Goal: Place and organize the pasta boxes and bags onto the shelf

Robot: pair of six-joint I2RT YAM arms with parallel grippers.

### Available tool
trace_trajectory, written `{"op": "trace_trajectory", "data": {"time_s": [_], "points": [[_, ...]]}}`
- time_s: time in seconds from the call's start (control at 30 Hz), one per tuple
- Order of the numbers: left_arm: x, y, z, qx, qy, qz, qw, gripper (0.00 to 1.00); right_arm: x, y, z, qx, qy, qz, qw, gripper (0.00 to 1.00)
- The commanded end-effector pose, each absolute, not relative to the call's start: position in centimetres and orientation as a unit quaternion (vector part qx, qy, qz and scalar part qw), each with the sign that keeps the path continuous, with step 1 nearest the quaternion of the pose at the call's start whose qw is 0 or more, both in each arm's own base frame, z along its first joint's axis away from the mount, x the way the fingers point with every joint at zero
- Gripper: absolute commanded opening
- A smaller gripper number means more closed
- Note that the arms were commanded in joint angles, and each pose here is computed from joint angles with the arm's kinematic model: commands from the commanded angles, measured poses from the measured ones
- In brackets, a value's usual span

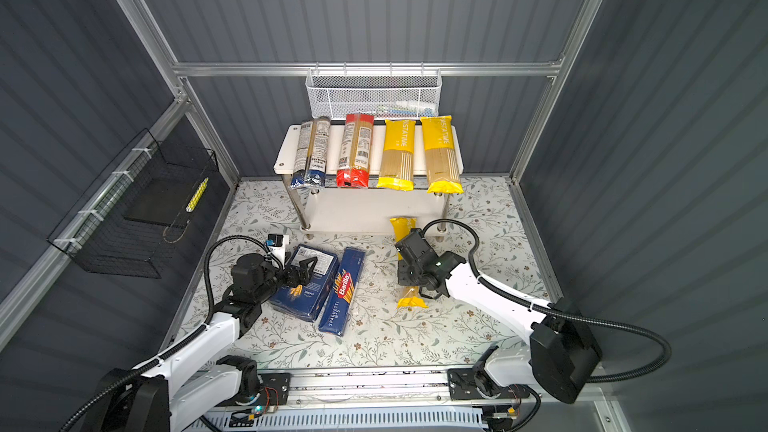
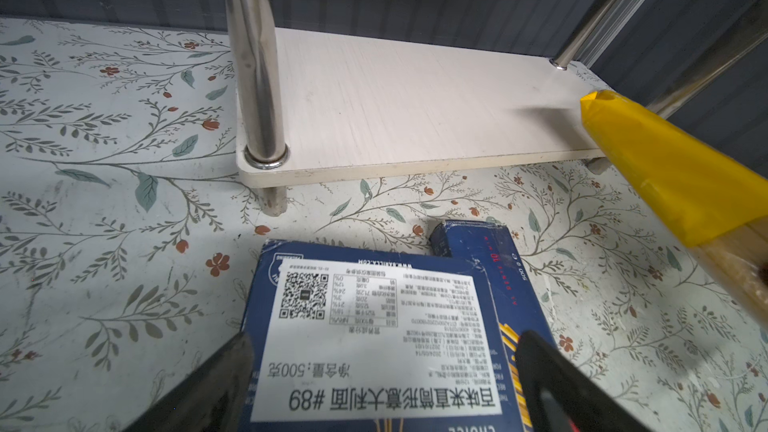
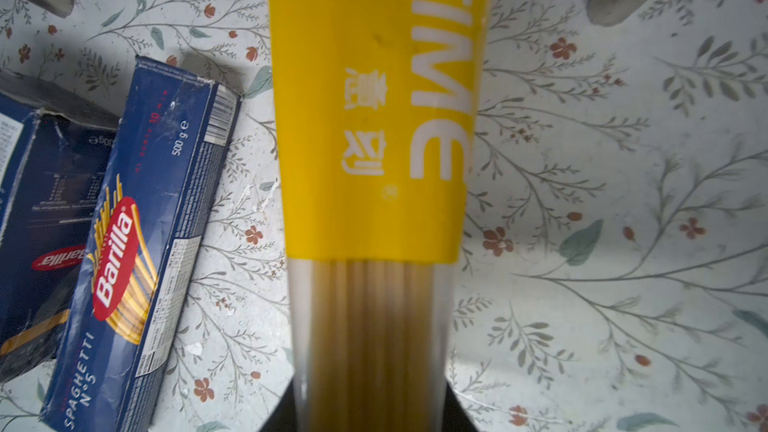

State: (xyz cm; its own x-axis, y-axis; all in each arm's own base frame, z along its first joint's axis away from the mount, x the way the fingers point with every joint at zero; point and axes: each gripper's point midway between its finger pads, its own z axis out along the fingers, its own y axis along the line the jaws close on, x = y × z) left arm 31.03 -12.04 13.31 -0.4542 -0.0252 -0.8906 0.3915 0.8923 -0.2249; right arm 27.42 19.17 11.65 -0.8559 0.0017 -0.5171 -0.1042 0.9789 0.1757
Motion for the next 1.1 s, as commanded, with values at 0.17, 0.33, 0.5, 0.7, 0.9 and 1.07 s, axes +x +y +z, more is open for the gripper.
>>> {"op": "trace_trajectory", "data": {"time_s": [0.17,0.33,0.5,0.7,0.9,1.07], "points": [[31.5,-12.5,14.4,0.122,0.821,-0.207,0.518,0.99,31.1,17.9,17.0,-0.019,0.928,0.106,0.357,0.29],[31.4,-12.5,14.3,0.122,0.822,-0.207,0.517,0.99,32.3,17.2,17.8,-0.014,0.924,0.102,0.369,0.29],[31.4,-12.5,14.4,0.122,0.821,-0.208,0.517,0.99,34.0,16.5,18.4,-0.006,0.92,0.093,0.38,0.3],[31.4,-12.5,14.3,0.122,0.822,-0.208,0.517,0.99,36.0,16.3,19.0,0.007,0.913,0.103,0.396,0.3],[31.4,-12.5,14.4,0.122,0.821,-0.208,0.517,0.99,37.7,15.4,18.8,0.03,0.909,0.083,0.407,0.31],[31.5,-12.5,14.3,0.121,0.823,-0.207,0.516,0.99,39.1,15.1,18.5,0.038,0.908,0.071,0.412,0.34]]}}
